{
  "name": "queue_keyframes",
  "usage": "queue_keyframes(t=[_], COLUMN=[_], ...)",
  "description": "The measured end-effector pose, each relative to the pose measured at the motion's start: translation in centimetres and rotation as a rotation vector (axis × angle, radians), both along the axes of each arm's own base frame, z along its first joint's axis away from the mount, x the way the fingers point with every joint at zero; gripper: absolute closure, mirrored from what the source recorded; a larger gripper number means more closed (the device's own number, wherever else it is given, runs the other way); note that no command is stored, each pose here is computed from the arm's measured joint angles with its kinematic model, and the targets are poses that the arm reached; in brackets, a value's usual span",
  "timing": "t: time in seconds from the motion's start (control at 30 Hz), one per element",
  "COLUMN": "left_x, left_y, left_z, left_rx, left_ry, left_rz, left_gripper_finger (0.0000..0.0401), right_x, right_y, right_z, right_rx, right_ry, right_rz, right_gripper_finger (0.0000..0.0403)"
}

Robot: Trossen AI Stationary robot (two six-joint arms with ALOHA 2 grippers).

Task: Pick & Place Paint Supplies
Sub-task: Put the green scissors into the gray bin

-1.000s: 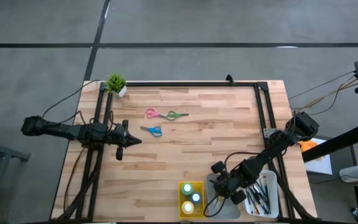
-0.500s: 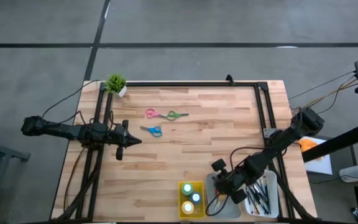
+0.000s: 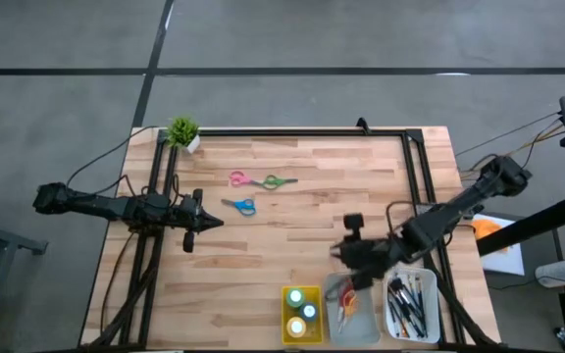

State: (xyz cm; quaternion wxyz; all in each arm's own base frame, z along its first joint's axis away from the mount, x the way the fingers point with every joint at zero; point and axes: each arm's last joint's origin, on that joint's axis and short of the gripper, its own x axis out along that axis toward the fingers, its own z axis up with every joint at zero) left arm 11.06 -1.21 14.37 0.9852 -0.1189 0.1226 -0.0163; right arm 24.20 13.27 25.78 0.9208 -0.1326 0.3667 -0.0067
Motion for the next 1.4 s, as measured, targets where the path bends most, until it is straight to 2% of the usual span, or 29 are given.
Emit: queue_keyframes(t=[0.17,0.4,0.57,0.77,1.1,1.4], left_x=[0.0,0.0,0.0,0.0,0.0,0.0], left_y=[0.0,0.0,0.0,0.0,0.0,0.0], left_z=[0.0,0.0,0.0,0.0,0.0,0.0], left_rx=[0.000,0.000,0.000,0.000,0.000,0.000], left_ry=[0.000,0.000,0.000,0.000,0.000,0.000], left_rz=[0.000,0.000,0.000,0.000,0.000,0.000], left_gripper_finger=[0.0401,0.0401,0.0401,0.0401,0.0401,0.0401], right_x=[1.6,4.3,5.7,8.1,13.2,17.9], right_y=[-3.2,-8.0,-11.3,-13.9,-16.8,-20.1], right_z=[0.1,-1.5,-3.3,-5.9,-11.0,-12.5], right_rx=[-0.019,0.016,0.028,0.045,0.047,0.067], right_ry=[-0.026,-0.109,-0.178,-0.257,-0.212,-0.178], right_rz=[-0.066,0.023,-0.027,-0.081,-0.169,-0.262], right_gripper_finger=[0.0339,0.0339,0.0339,0.0339,0.0339,0.0339])
